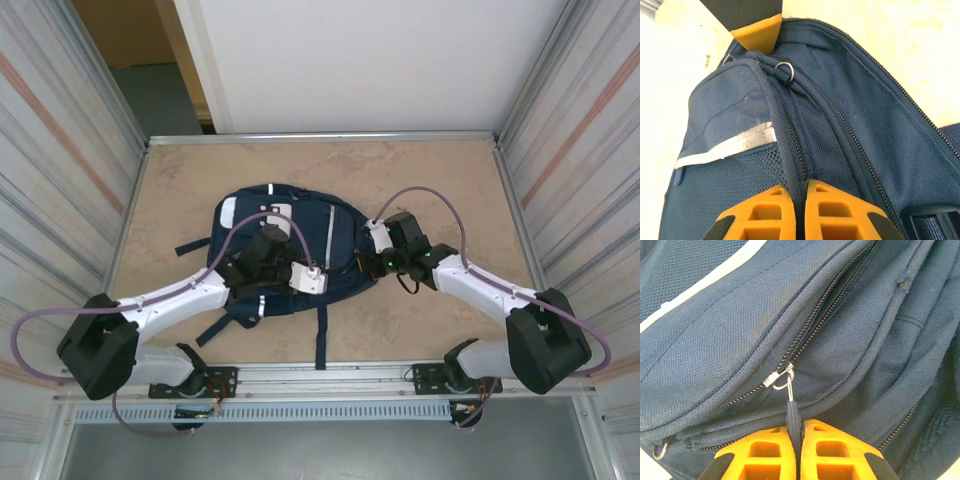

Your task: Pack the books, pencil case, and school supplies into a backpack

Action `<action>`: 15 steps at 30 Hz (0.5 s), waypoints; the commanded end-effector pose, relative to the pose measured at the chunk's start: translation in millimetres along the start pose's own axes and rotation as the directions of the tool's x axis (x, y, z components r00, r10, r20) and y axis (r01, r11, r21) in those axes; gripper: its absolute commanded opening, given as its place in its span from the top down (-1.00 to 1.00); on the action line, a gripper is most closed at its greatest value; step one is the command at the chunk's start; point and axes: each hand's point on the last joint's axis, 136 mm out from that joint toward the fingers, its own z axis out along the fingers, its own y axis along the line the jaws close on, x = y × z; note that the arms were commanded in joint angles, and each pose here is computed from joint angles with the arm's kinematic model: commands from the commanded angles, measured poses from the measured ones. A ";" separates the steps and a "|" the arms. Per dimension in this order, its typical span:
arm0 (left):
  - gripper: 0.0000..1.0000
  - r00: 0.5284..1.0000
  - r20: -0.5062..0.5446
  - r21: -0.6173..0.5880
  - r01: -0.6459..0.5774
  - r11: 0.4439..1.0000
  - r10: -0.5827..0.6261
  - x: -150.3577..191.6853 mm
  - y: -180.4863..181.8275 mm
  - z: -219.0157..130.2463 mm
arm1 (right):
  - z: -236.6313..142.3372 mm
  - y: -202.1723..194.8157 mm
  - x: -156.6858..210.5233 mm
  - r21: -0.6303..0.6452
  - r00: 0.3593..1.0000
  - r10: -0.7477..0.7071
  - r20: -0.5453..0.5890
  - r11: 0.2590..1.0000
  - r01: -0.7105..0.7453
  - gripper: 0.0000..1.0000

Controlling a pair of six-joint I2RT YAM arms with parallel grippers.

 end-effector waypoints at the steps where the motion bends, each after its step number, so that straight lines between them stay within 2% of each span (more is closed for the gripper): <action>1: 0.93 0.990 0.039 0.038 -0.135 0.990 0.133 -0.3 -20.3 -4.4 | -5.8 -32.8 -26.9 0.111 0.994 0.050 0.095 0.992 -0.061 1.00; 3: 0.92 0.990 -0.003 -0.017 -0.143 0.990 0.143 13.0 -8.7 2.1 | -5.1 -17.7 -24.5 0.051 0.996 0.032 0.088 0.998 -0.037 1.00; 5: 0.92 0.996 -0.011 -0.092 -0.085 0.992 0.084 27.6 11.9 0.4 | -4.1 0.9 -18.3 -0.002 0.998 -0.011 0.063 1.000 0.011 1.00; 7: 0.81 0.998 0.060 -0.181 0.022 0.983 -0.011 39.0 35.3 -12.6 | -1.0 22.9 -8.2 -0.058 0.997 -0.072 0.024 0.996 0.073 1.00; 8: 0.64 0.993 0.109 -0.223 0.078 0.972 -0.055 41.3 47.5 -21.2 | 1.1 32.4 -5.1 -0.086 0.996 -0.092 0.009 0.992 0.093 1.00; 9: 0.45 0.982 0.141 -0.277 0.157 0.948 -0.122 49.0 63.3 -29.7 | 3.9 42.7 -4.7 -0.115 0.994 -0.109 -0.003 0.988 0.108 1.00; 12: 0.41 0.952 0.099 -0.403 0.305 0.863 -0.291 80.5 98.1 -38.3 | 14.2 71.7 -7.2 -0.174 0.986 -0.162 -0.029 0.973 0.154 1.00; 15: 0.31 0.897 0.111 -0.416 0.432 0.800 -0.427 88.1 105.8 -39.7 | 26.7 96.4 -17.2 -0.197 0.981 -0.192 -0.012 0.963 0.186 1.00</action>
